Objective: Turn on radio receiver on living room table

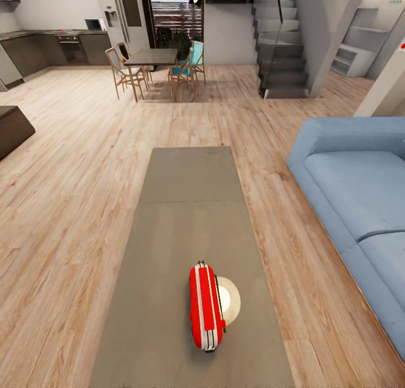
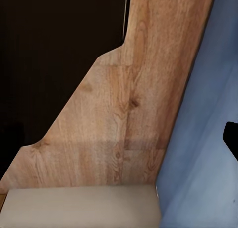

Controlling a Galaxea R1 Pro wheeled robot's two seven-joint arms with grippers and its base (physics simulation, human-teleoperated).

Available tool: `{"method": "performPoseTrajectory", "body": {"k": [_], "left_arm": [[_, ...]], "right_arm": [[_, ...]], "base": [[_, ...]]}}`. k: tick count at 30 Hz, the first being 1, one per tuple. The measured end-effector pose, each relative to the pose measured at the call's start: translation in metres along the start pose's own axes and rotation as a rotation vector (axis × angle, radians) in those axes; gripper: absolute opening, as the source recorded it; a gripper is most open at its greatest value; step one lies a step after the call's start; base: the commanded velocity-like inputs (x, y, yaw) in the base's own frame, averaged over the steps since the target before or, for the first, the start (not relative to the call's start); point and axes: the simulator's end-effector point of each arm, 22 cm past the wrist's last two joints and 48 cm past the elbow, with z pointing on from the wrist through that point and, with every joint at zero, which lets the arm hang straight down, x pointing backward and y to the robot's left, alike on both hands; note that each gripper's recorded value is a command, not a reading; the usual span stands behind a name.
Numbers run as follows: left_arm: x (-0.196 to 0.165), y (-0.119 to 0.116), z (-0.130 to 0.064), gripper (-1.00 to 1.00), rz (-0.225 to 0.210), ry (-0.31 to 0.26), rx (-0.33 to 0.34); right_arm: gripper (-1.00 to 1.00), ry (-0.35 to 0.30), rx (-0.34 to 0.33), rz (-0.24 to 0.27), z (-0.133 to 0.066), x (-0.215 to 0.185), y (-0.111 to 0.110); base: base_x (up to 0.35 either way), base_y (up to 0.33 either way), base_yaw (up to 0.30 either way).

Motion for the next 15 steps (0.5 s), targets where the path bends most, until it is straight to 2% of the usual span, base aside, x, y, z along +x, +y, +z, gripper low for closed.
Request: {"method": "performPoseTrajectory", "body": {"k": [15], "left_arm": [[0.0092,-0.0003,-0.0012,1.0,0.001,0.024,0.0]], "right_arm": [[1.0,0.025,-0.002,-0.002,-0.0011,0.0094,0.0006]], "base": [[0.0,0.0,0.0]]}}
